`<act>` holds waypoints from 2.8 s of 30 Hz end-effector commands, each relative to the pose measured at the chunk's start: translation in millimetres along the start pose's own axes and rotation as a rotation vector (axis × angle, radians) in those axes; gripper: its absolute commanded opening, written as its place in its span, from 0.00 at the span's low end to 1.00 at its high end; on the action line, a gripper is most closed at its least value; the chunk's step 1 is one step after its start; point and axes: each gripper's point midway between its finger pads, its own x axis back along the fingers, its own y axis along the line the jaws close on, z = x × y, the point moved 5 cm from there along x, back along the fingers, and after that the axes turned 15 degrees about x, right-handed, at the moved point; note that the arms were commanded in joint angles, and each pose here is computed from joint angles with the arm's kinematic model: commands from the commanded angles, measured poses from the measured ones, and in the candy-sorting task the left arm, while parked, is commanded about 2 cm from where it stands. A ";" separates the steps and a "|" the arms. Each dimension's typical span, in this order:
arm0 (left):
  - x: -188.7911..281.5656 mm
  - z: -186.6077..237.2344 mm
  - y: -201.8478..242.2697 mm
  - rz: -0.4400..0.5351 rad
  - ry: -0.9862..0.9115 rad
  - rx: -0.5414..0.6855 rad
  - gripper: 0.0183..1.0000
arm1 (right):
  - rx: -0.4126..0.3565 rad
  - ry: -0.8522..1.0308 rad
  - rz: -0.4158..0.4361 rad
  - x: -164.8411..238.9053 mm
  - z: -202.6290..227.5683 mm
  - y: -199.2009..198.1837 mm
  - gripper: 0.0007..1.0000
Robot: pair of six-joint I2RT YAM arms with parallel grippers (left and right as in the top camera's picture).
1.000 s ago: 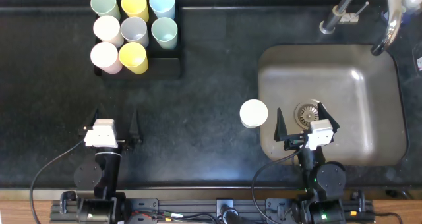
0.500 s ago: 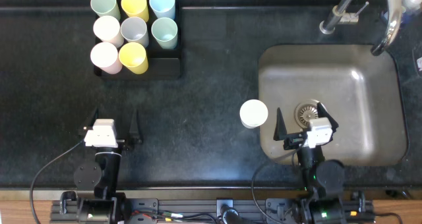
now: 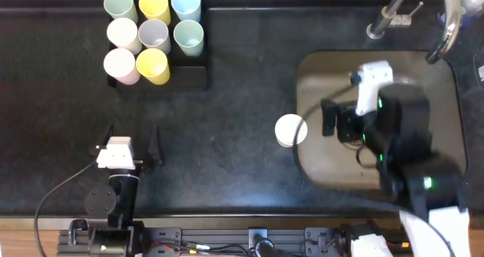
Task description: Store Cups
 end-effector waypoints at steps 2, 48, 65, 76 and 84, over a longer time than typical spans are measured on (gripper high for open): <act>0.5 -0.4 -0.5 0.009 -0.003 0.011 1.00 | -0.051 0.273 -0.233 -12.2 -8.5 19.9 1.00; 0.5 -0.4 -0.5 0.009 -0.003 0.011 1.00 | -0.082 0.884 -0.259 -148.4 76.2 66.6 0.20; 0.5 -0.4 -0.5 0.009 -0.003 0.011 1.00 | -0.130 0.519 -0.340 -82.8 -4.2 76.1 0.04; 0.5 -0.4 -0.5 0.009 -0.003 0.011 1.00 | -0.063 0.275 -0.399 -17.0 -99.5 99.5 0.04; 0.5 -0.4 -0.5 0.009 -0.003 0.011 1.00 | -0.031 0.281 -0.423 -67.0 -147.7 153.1 0.04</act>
